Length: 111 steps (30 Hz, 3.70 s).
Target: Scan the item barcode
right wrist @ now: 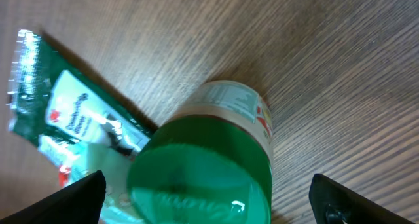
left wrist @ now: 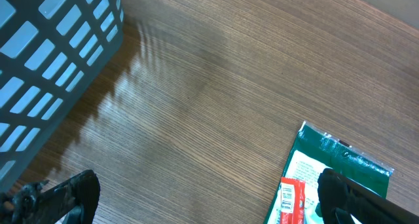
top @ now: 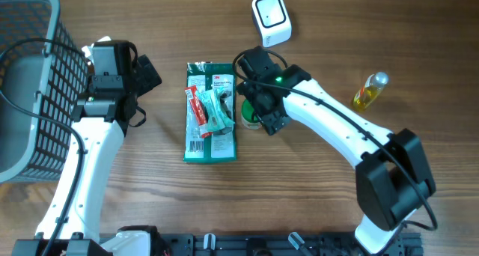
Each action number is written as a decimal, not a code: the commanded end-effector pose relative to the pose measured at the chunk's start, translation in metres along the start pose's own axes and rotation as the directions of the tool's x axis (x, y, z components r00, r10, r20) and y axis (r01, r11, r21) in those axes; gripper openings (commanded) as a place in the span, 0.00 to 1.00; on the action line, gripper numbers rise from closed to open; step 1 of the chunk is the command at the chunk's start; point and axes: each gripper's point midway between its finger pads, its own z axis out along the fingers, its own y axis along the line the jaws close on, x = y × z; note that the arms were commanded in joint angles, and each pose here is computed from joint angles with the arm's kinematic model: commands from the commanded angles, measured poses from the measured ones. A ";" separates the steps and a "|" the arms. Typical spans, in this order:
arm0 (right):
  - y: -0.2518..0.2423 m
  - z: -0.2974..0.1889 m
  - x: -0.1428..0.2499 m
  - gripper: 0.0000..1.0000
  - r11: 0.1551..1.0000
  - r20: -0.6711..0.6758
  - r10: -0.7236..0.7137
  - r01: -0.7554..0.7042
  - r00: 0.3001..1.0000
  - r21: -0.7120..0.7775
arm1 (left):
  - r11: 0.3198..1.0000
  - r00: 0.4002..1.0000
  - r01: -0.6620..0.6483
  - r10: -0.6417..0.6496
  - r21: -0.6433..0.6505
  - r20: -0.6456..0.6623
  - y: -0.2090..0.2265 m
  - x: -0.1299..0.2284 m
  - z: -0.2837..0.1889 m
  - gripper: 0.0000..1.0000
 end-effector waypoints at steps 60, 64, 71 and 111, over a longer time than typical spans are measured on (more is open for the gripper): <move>-0.009 0.017 -0.020 0.93 0.272 -0.021 -0.961 0.952 0.277 0.141 | 1.000 1.000 0.003 -0.003 -0.011 0.012 0.002 -0.004 0.000 1.00; -0.003 0.017 -0.016 1.00 0.582 0.039 -0.813 0.806 0.581 0.110 | 1.000 1.000 0.003 -0.003 -0.011 0.012 0.002 -0.004 0.000 1.00; -0.004 0.018 -0.011 0.66 0.741 0.035 -0.671 0.667 0.741 0.081 | 1.000 1.000 0.003 -0.003 -0.011 0.012 0.002 -0.004 0.000 1.00; 0.012 0.016 -0.027 1.00 0.657 0.130 -0.753 0.746 0.645 0.108 | 1.000 1.000 0.003 -0.003 -0.011 0.012 0.002 -0.004 0.000 1.00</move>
